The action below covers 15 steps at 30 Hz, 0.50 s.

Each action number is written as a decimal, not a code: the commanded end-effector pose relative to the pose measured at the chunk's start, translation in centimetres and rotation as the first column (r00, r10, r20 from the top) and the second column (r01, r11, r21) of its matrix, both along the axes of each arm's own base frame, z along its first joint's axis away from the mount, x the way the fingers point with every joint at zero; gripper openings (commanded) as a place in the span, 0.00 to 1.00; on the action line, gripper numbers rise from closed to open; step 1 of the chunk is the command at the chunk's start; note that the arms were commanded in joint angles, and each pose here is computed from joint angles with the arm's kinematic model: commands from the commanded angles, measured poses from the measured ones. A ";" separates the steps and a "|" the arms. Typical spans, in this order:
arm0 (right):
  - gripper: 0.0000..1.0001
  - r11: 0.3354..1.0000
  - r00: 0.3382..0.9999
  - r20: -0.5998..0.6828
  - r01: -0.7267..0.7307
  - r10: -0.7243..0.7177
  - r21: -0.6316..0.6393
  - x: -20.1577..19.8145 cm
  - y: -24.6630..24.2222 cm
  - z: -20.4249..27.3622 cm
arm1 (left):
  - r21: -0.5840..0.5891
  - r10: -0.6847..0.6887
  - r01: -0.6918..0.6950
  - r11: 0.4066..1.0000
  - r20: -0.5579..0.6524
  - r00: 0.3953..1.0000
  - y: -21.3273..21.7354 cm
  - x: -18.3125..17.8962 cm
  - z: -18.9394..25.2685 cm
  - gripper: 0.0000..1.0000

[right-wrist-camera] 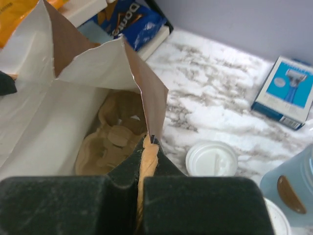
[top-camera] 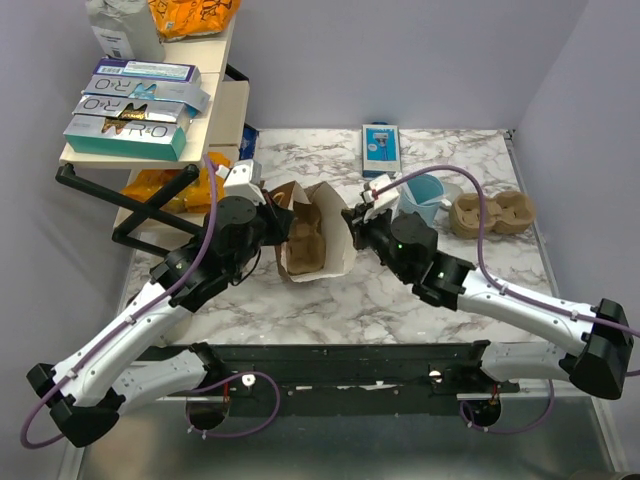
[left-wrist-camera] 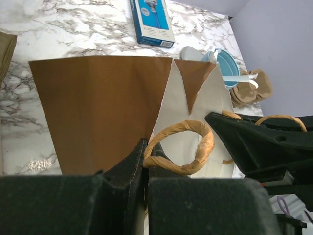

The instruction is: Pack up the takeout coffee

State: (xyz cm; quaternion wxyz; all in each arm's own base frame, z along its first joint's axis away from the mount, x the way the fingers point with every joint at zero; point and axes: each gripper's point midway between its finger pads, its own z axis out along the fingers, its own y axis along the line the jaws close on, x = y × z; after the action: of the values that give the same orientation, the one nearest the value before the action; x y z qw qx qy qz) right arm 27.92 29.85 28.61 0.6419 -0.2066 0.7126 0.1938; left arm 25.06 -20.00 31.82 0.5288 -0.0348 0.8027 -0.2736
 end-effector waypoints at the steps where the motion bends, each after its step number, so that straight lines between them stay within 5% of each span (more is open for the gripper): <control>1: 0.01 0.993 0.968 0.243 0.033 -0.060 0.113 0.2 -0.7 3.4 | 0.018 -0.048 0.048 0.999 0.036 0.998 -0.6 0.1 -0.4 0.03; 15: 0.01 0.997 0.938 0.347 -0.021 -0.008 0.081 -5.0 -1.1 0.5 | -0.048 -0.225 0.226 0.973 0.025 0.974 -1.6 -3.8 -4.2 0.03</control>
State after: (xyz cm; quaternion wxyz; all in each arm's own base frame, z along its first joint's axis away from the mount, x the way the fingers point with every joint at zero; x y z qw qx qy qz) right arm 23.57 29.97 25.83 0.7259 -0.2535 0.6153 0.1739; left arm 22.41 -21.41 29.22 0.5166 0.0228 0.7854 -0.3404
